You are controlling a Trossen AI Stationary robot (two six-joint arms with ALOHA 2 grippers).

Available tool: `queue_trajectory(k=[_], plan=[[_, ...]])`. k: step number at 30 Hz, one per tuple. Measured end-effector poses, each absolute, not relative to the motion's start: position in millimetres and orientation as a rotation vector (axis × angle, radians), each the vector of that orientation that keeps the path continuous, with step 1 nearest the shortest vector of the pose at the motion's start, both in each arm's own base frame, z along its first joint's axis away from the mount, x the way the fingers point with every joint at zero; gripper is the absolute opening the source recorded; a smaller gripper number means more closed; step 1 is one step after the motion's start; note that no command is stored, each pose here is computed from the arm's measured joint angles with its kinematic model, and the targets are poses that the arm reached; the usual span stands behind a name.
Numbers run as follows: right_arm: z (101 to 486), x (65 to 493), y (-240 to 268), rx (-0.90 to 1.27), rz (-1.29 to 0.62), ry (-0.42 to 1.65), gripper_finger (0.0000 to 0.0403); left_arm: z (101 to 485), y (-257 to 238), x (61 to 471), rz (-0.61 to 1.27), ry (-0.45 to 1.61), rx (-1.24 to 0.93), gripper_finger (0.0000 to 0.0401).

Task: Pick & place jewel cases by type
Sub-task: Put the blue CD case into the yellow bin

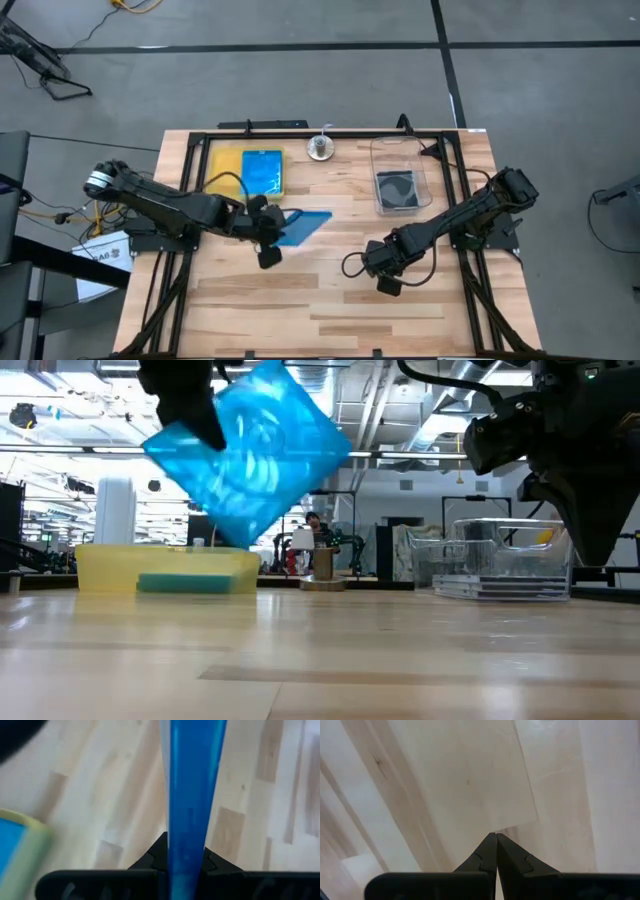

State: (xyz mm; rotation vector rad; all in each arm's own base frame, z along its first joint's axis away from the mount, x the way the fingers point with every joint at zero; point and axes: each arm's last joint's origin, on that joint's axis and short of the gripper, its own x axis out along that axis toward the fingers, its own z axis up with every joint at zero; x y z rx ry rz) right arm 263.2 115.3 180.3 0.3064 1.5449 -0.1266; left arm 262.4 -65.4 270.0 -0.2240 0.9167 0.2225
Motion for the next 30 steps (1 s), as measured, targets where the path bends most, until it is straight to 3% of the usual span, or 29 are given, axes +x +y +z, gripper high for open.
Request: queue_trajectory(k=[15,21,30], plan=[[182.2,280.0,110.2,0.408,-0.101,1.422,0.0,343.6,-45.9,228.2,0.406,0.423,-0.048,0.0015],[184.1,290.5,102.5,0.454,-0.096,1.346,0.0,369.1,-46.9,231.8,0.367,0.202,-0.054,0.0011],[186.6,301.7,92.8,0.492,-0.09,1.262,0.0,382.1,-52.6,238.3,0.211,0.074,-0.106,0.0011]])
